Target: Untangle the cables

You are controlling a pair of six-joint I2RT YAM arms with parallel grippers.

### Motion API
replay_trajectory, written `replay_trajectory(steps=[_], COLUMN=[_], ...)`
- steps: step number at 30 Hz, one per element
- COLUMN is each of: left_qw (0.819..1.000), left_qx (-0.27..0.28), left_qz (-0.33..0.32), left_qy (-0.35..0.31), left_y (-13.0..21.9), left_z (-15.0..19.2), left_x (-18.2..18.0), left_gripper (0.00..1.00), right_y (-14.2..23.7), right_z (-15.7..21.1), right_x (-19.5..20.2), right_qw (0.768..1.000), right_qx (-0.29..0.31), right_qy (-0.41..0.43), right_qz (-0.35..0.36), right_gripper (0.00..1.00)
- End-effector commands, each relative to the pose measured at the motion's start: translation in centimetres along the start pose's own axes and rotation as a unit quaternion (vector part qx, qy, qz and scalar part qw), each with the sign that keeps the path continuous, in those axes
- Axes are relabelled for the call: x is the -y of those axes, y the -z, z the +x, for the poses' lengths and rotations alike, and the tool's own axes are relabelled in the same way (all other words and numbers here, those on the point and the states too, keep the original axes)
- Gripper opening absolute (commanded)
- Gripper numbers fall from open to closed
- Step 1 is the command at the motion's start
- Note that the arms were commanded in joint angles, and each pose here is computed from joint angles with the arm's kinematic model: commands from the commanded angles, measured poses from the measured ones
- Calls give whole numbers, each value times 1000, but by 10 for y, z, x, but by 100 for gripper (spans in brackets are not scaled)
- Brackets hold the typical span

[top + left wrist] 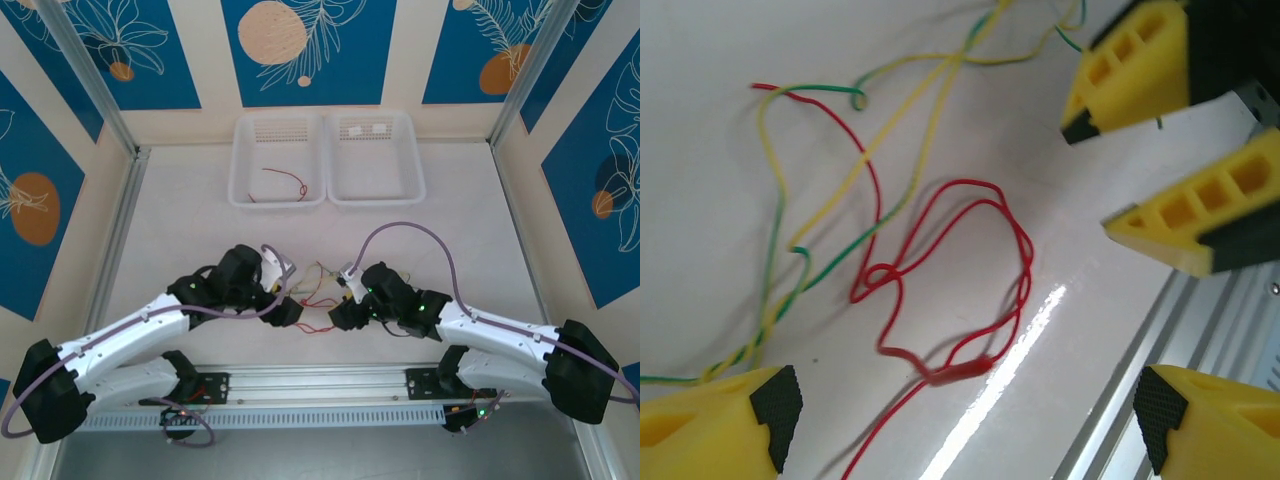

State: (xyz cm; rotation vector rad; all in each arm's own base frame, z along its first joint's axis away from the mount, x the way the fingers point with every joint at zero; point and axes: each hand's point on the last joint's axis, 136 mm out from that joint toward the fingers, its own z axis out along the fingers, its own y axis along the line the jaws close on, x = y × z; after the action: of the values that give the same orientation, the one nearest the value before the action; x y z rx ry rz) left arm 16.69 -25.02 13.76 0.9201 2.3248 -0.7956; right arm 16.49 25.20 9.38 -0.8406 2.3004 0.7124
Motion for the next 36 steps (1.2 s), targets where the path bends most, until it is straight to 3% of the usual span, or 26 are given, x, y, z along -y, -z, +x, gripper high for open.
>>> replay_trajectory(steps=[1,6,9,15,20,26,29,32,36], left_qw=[999,1000,999,998,999,991,983,980,986], left_qx=[17,-7,-6,0,3,29,30,37,56], left_qz=[28,5,-31,-53,-27,119,168,166,103], left_qy=[-18,-28,-36,-39,-33,-48,-74,-99,-120], left_y=[-13,-34,-34,-31,-23,7,29,44,46], left_z=[-10,0,0,-1,-9,-44,-54,-63,-75], left_x=[14,8,-5,-12,1,64,88,93,74], left_gripper=[88,75,61,2,0,0,0,0,0], right_y=[0,3,9,20,24,23,30,43,60], right_z=[5,1,-6,-14,-21,-31,-43,-58,-75], right_x=[15,20,16,16,17,11,8,3,0], right_qw=[999,998,999,998,997,998,996,992,988], right_qx=[-11,-7,11,47,66,60,87,123,152], right_qy=[-34,-30,-25,-22,-20,-11,-5,0,-9], right_qz=[33,46,39,36,41,29,22,7,-11], right_gripper=[58,58,58,58,58,58,58,58,58])
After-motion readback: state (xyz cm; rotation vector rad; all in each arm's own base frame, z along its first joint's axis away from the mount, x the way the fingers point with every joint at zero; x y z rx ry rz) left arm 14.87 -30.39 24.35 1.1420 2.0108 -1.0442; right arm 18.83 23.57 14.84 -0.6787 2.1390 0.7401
